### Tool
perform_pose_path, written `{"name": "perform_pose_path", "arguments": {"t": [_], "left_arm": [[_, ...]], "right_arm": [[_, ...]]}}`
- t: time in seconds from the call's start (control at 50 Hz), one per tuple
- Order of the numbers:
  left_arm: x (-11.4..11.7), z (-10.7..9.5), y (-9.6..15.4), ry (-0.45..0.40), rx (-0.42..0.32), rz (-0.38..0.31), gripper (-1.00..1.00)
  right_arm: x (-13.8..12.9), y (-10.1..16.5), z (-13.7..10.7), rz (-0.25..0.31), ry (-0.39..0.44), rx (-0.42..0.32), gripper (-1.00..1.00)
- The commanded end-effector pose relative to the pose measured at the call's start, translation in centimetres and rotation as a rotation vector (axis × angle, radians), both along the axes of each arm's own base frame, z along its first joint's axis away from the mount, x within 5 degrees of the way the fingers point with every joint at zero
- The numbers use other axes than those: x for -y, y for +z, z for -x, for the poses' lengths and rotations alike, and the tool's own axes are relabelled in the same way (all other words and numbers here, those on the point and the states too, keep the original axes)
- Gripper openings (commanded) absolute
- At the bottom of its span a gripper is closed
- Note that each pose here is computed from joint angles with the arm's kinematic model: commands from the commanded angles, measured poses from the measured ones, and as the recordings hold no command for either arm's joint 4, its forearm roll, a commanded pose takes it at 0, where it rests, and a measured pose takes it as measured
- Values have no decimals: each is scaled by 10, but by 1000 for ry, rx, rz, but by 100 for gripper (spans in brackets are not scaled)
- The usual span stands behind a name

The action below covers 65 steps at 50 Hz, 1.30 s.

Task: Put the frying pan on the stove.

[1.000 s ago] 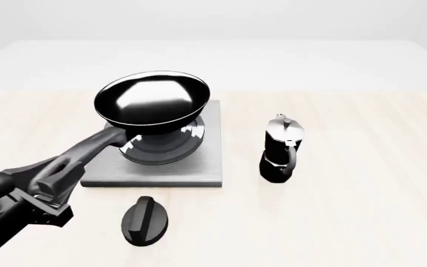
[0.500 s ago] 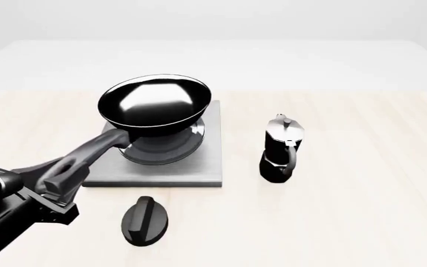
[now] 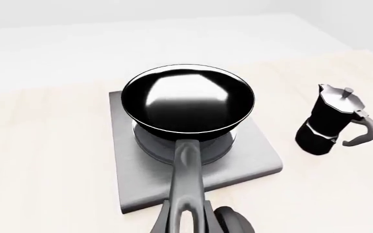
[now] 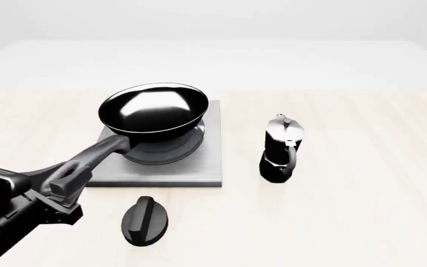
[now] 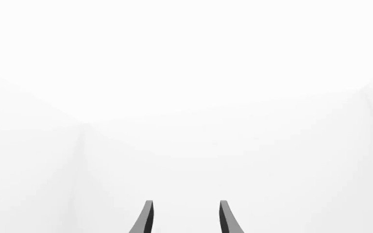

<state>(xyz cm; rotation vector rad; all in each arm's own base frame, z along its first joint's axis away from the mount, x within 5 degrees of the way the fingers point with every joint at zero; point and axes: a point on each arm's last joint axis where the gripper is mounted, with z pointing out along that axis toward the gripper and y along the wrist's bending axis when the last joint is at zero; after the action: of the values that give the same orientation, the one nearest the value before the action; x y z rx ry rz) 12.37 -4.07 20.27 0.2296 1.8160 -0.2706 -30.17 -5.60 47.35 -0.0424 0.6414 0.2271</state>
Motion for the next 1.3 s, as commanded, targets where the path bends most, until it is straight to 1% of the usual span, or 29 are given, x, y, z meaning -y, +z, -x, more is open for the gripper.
{"name": "perform_pose_path", "arguments": {"t": [0.02,0.38,0.86,1.08,1.3], "left_arm": [[2,-6,8,-1,44,4,-100],[3,-13,5,3,39,-2,-100],[5,-24,-11,15,-1,-14,-100],[7,-29,-14,11,-13,-16,-100],[6,-26,-23,18,-46,-12,-100]], "right_arm": [[1,-1,3,1,1,2,100],[1,-1,2,2,1,0,100],[1,0,0,2,2,-2,100],[0,1,-4,1,0,-2,100],[-1,2,-6,1,0,-3,100]]}}
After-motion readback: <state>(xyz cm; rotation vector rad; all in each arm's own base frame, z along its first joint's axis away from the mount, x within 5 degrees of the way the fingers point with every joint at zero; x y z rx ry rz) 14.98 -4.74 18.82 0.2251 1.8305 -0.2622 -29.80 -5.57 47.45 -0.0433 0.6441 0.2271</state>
